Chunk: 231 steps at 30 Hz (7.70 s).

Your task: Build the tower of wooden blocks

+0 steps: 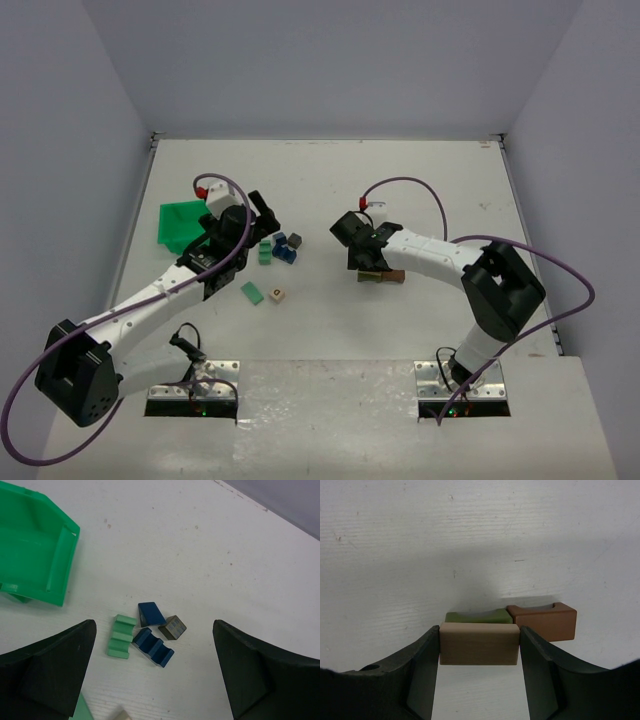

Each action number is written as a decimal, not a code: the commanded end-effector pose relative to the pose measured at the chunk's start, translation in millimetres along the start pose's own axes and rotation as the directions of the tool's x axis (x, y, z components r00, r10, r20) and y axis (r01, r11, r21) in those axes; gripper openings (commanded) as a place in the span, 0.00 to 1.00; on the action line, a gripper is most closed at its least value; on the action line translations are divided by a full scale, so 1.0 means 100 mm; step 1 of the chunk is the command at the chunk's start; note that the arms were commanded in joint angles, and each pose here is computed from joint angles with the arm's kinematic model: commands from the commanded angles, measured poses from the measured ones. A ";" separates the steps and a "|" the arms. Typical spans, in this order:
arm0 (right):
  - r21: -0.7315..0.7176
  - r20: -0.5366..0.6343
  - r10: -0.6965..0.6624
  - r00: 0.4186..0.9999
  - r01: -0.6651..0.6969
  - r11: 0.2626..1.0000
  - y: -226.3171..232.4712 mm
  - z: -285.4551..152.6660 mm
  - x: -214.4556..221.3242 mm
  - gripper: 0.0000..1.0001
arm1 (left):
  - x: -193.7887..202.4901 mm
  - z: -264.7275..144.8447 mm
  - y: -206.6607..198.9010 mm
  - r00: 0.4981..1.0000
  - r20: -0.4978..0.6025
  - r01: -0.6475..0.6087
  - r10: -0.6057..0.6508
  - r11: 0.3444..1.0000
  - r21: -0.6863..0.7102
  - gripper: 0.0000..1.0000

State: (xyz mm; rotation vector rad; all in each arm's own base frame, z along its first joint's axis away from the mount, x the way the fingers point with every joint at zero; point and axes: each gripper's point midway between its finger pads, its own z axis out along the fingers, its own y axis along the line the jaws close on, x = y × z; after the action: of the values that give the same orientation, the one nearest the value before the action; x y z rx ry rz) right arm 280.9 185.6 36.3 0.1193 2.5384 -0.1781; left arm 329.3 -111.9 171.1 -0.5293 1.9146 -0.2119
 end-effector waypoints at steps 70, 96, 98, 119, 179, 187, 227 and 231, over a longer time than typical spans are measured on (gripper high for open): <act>-0.087 0.041 -0.035 0.999 0.039 0.995 0.02 0.01 -0.05 0.67 | -0.07 0.03 -0.09 1.000 0.029 0.005 -0.005 1.000 0.017 1.00; -0.147 0.021 -0.040 0.999 0.042 0.988 0.09 -0.05 -0.01 0.76 | -0.05 0.03 -0.11 1.000 0.021 0.005 -0.005 1.000 0.024 1.00; -0.148 0.023 -0.042 0.999 0.045 0.988 0.09 -0.05 -0.01 0.76 | -0.05 0.03 -0.10 1.000 0.022 0.005 -0.006 1.000 0.023 1.00; -0.083 0.052 -0.002 0.999 0.006 0.997 -0.05 -0.04 -0.03 0.81 | -0.04 0.03 -0.13 1.000 0.016 0.006 -0.006 0.999 0.034 1.00; -0.174 -0.040 0.106 0.994 -0.112 0.978 0.11 -0.18 0.07 0.84 | -0.02 0.01 -0.14 1.000 0.008 0.008 -0.008 0.999 0.051 1.00; -0.151 -0.028 0.101 0.994 -0.104 0.983 0.07 -0.14 0.07 0.84 | -0.04 -0.02 -0.13 1.000 0.015 0.015 -0.016 0.998 0.056 1.00; -0.177 -0.050 0.063 0.997 -0.071 0.982 0.12 -0.06 0.12 0.84 | -0.05 -0.03 -0.12 1.000 0.018 0.017 -0.019 0.998 0.055 1.00; -0.167 -0.042 0.070 0.997 -0.077 0.983 0.09 -0.07 0.11 0.87 | -0.05 -0.03 -0.11 1.000 0.018 0.018 -0.019 0.998 0.054 1.00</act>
State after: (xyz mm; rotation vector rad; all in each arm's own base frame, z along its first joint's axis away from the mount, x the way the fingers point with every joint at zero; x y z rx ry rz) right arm 262.4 196.0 26.7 0.1141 2.6099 0.0550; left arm 329.6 -116.6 165.4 -0.5150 1.9329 -0.2282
